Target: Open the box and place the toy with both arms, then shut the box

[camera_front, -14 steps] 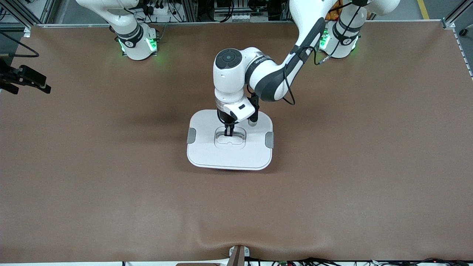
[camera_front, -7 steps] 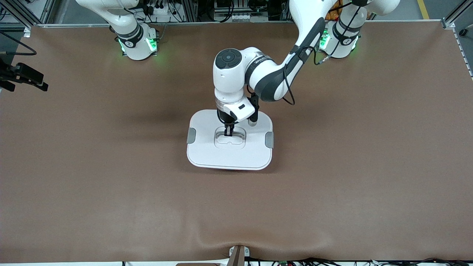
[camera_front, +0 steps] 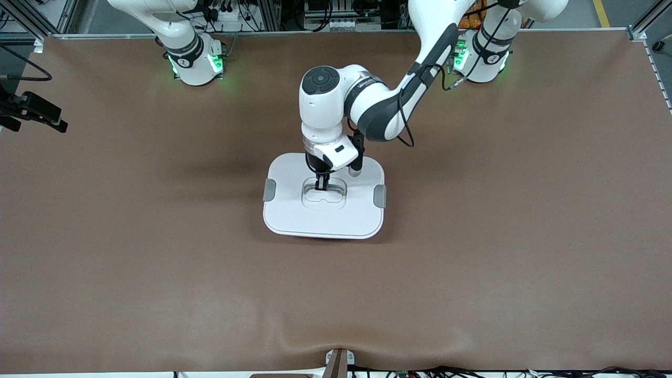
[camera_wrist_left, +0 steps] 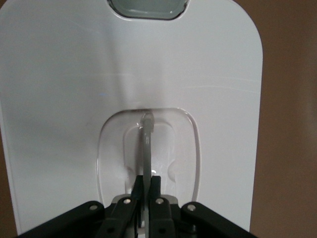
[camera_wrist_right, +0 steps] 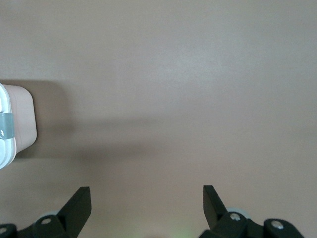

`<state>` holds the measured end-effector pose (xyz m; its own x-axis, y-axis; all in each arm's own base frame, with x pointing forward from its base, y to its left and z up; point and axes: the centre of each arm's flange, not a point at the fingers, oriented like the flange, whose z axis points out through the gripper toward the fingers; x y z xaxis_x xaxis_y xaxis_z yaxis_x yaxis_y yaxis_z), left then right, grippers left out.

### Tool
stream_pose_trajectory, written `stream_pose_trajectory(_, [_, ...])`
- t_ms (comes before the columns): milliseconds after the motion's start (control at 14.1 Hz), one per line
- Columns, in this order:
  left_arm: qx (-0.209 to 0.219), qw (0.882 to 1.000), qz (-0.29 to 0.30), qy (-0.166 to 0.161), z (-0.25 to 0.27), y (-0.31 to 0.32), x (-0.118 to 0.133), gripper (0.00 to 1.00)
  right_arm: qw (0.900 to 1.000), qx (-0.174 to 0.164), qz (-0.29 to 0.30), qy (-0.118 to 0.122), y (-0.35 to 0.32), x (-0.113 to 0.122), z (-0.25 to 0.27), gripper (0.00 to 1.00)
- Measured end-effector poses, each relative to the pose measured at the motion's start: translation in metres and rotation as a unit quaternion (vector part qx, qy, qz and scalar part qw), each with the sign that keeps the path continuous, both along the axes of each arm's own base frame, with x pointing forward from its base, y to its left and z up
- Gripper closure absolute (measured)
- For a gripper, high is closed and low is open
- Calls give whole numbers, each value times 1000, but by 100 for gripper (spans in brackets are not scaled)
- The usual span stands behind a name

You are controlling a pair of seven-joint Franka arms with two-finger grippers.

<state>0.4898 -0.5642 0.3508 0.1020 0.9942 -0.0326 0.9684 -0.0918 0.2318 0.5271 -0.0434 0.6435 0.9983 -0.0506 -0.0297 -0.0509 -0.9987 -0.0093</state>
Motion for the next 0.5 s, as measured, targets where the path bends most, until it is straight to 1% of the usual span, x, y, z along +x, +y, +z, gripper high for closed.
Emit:
stream_pose_trajectory(142, [0,1000,0,0,0,0,0,93,1000,1,1,4,2,-1,0,0])
stream_pose_trajectory(498, [1,1000,1,0,-1,1,1,93,1000,0,10,1,14,0,1,0])
